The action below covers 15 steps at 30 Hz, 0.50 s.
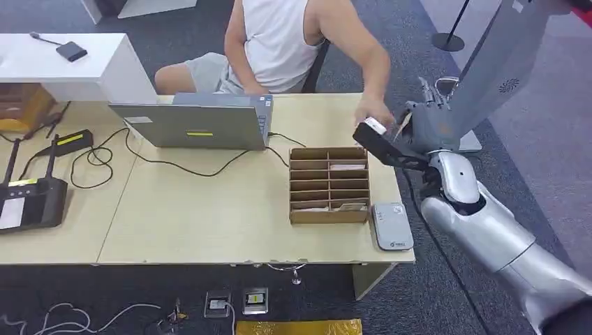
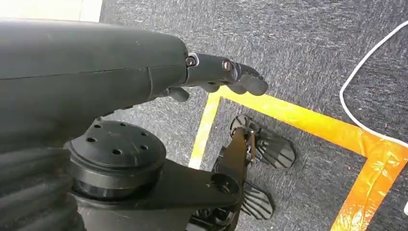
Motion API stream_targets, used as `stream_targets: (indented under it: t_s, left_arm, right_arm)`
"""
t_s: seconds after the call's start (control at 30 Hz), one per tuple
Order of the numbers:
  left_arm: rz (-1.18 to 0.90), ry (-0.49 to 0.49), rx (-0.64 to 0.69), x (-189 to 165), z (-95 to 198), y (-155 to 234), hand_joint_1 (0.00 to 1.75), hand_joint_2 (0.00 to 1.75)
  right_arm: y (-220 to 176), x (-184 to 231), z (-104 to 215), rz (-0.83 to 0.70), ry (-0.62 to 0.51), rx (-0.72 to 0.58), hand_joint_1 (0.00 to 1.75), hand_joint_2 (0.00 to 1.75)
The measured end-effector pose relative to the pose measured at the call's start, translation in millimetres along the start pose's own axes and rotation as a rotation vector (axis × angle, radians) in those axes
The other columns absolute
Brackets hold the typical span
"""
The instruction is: Pass the card to the sensor for recognition and then transmit it.
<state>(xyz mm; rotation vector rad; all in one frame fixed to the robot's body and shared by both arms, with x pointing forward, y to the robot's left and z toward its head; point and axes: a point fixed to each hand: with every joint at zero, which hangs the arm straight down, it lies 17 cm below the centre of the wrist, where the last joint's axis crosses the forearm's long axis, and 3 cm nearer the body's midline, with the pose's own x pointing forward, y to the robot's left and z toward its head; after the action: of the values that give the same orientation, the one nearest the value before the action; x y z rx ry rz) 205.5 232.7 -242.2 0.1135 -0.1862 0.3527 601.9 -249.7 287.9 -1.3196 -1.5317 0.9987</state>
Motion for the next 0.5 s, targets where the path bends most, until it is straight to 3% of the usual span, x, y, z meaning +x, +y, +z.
stream_targets:
  t_s: [0.47,0.5]
  left_arm:
    - [0.027,0.015,0.037,-11,-6,19,0.00,1.75]
    - [0.029,0.018,0.039,-12,-6,20,0.00,1.75]
  right_arm:
    - [21,52,-10,0.031,-0.084,0.009,1.54,1.75]
    - [23,54,-10,0.032,-0.084,0.011,0.19,1.75]
